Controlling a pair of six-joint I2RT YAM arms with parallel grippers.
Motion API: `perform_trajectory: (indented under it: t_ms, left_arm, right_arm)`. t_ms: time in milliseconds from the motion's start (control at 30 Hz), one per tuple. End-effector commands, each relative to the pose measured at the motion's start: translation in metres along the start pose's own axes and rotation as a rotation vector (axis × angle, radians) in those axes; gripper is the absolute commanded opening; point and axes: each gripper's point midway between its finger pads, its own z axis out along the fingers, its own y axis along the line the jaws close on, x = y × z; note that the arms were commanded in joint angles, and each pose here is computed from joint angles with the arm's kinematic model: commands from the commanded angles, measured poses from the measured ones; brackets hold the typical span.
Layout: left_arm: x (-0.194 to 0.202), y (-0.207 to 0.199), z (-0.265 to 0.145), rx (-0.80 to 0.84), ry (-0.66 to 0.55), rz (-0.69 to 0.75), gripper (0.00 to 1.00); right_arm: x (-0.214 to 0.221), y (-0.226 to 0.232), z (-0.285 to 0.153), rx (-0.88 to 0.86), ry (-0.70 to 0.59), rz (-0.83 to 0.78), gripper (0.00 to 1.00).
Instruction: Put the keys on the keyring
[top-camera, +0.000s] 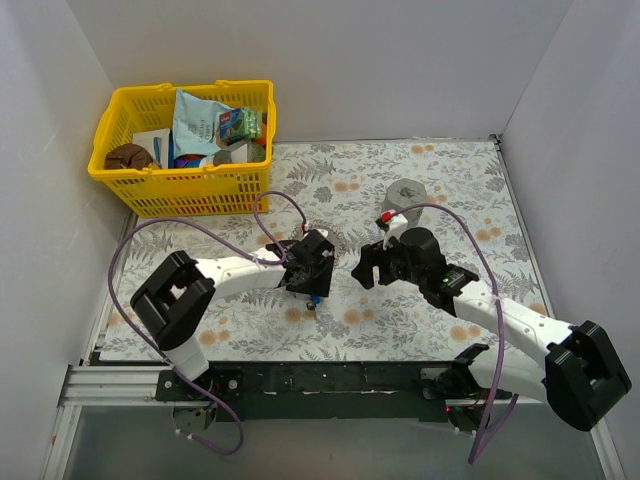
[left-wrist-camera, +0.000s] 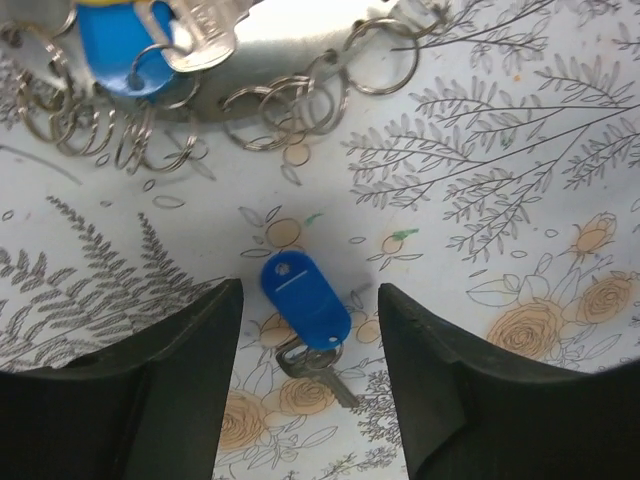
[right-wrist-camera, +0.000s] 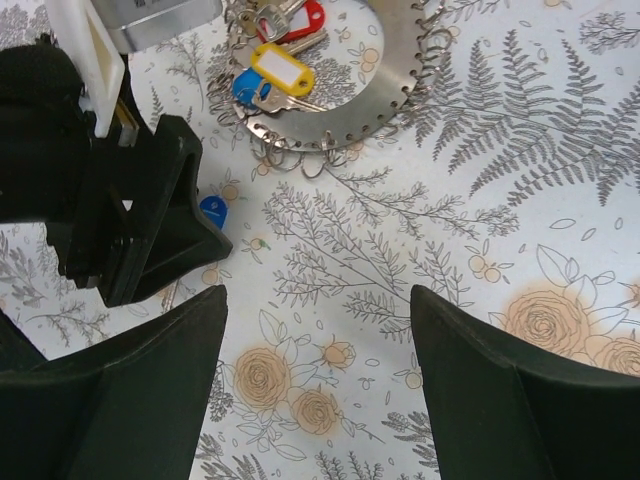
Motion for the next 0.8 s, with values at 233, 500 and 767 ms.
perform_trajectory:
  t_ms: [233, 500, 767]
  left_arm:
    - [0.027, -0.015, 0.007, -0.065, 0.044, 0.061, 0.34]
    - [0.071, 0.035, 0.001, -0.307, 0.135, -0.006, 0.24]
    - [0.080, 0.083, -0.014, -0.520, 0.199, -0.109, 0.23]
  right_arm:
    - [-0.014, -0.009, 0.002, 0.011, -0.030, 0.021, 0.82]
    - [-0.019, -0.011, 0.016, 0.008, -0.008, 0.000, 0.81]
    - [-0.040, -0.005, 0.043, -0.036, -0.003, -0.034, 0.81]
